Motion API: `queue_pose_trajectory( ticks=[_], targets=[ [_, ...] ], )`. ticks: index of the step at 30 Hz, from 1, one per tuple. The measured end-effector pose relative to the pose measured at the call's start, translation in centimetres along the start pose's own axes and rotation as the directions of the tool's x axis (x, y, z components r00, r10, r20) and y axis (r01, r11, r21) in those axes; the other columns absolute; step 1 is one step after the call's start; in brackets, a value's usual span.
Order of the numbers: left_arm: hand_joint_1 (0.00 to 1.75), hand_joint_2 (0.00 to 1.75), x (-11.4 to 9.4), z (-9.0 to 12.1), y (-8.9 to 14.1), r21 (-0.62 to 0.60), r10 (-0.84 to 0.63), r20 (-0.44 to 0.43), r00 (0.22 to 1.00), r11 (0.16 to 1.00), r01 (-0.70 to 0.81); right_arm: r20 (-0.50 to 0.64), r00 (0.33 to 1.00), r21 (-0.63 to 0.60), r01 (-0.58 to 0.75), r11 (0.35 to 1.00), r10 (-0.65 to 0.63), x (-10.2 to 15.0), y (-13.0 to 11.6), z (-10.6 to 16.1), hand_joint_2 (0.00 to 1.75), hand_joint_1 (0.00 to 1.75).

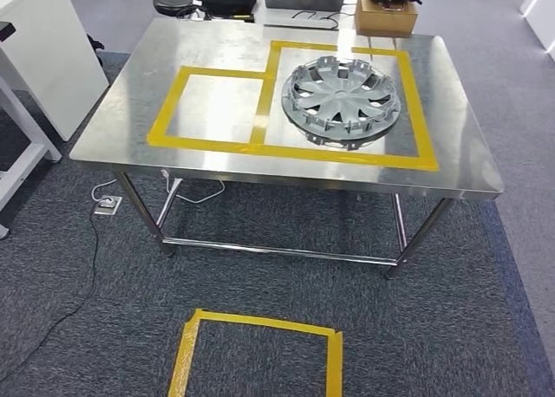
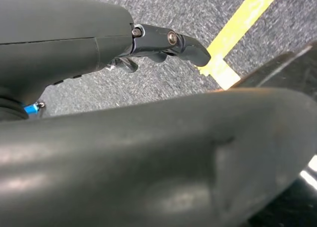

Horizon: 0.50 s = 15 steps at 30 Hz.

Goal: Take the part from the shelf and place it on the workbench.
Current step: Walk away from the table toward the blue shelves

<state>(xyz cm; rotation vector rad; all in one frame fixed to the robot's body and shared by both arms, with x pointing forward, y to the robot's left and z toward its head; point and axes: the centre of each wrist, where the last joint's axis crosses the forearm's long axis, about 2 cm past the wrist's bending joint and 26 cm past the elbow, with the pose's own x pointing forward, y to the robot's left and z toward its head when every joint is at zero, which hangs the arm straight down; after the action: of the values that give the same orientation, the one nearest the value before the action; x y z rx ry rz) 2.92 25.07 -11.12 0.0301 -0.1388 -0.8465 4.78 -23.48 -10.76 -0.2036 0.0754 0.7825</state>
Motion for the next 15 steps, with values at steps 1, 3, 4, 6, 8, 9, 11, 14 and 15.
queue_pose_trajectory(
  ticks=[1,3,4,6,8,9,11,14,15],
  targets=[
    [0.0,0.0,0.0,0.0,0.0,0.0,-0.001,0.001,1.0,1.0,0.001,0.0,1.0,-0.001,-0.003,1.0,0.003,0.0,0.0,0.0,0.0,0.0],
    [0.0,0.0,0.2,0.0,0.0,0.0,-0.002,0.004,1.0,1.0,0.002,-0.003,1.0,-0.002,-0.008,1.0,0.008,-0.1,0.0,0.0,0.0,0.0],
    [0.0,0.0,0.3,0.0,0.0,0.0,-0.002,0.007,1.0,1.0,0.002,-0.005,1.0,-0.002,-0.009,1.0,0.009,-0.2,0.0,-0.1,0.44,0.0],
    [0.0,0.0,0.5,0.0,0.1,0.0,-0.003,0.011,1.0,1.0,0.003,-0.003,1.0,-0.005,-0.013,1.0,0.013,-0.2,-0.1,-0.1,1.31,0.0],
    [0.0,0.0,0.6,0.0,0.1,-0.001,-0.015,0.005,1.0,1.0,0.015,0.018,0.999,-0.014,-0.028,1.0,0.028,-0.2,0.0,-0.1,1.75,0.0],
    [0.0,0.0,0.6,0.0,0.2,-0.004,-0.022,-0.002,1.0,1.0,0.022,0.037,0.998,-0.021,-0.04,0.999,0.041,-0.3,0.1,-0.1,1.75,0.0],
    [0.0,0.0,0.8,0.0,0.3,-0.018,-0.023,-0.017,1.0,1.0,0.023,0.089,0.995,-0.034,-0.044,0.998,0.047,-0.5,0.3,-0.1,1.75,0.0],
    [0.0,0.0,1.1,0.0,0.3,-0.037,0.006,-0.027,1.0,0.999,-0.007,0.153,0.988,-0.022,0.042,0.999,-0.038,-0.8,0.5,-0.2,1.75,0.0],
    [0.0,0.0,1.2,0.0,0.3,-0.042,0.02,-0.032,0.999,0.999,-0.022,0.156,0.984,-0.011,0.088,0.996,-0.085,-0.9,0.6,-0.2,1.75,0.0]
  ],
)
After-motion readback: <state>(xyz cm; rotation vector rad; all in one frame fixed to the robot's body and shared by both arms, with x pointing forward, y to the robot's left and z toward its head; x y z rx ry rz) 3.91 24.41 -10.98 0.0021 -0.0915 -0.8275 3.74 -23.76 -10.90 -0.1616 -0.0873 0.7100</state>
